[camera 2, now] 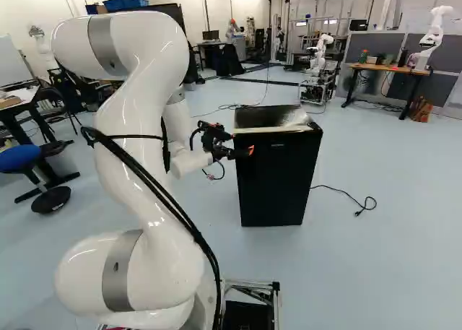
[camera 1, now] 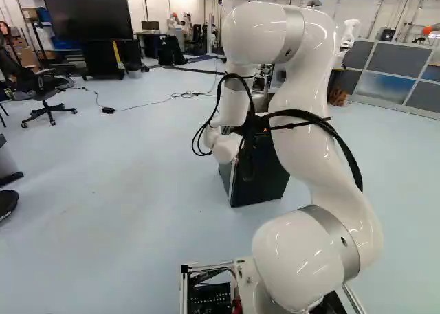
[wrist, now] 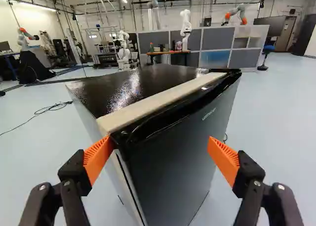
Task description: Grab a drink from the fridge
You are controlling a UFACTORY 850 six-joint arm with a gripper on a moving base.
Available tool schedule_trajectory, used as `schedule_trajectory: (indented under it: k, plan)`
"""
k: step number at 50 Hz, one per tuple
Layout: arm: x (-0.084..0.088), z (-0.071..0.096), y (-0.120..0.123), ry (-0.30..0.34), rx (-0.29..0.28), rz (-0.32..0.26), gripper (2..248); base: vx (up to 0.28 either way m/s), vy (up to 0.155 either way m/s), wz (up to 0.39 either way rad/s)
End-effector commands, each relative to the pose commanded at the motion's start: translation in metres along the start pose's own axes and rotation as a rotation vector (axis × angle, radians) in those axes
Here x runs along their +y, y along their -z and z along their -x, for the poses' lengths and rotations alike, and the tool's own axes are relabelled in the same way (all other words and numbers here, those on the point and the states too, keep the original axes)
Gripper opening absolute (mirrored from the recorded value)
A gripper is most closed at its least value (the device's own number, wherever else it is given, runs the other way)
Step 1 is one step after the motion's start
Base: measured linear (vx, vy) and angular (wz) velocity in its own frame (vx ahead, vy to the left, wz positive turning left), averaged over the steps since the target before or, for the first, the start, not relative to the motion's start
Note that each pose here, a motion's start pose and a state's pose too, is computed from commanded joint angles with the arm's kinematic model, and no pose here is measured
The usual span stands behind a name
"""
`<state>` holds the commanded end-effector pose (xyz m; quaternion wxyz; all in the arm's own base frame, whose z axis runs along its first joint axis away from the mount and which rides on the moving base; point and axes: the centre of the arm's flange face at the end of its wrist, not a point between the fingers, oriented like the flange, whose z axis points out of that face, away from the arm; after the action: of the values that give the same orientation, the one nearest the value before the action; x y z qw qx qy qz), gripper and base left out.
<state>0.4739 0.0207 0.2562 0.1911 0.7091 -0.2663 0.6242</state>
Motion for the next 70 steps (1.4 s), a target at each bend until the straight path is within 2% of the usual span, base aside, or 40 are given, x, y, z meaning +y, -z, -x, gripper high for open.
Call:
schedule_trajectory:
  k: [23,70]
  plan:
    - [0.036,-0.004,0.025,0.019,-0.026,0.065,247,0.000,-0.001,-0.002]
    - [0.117,-0.008,0.103,0.073,-0.080,0.207,247,0.000,0.000,-0.001]
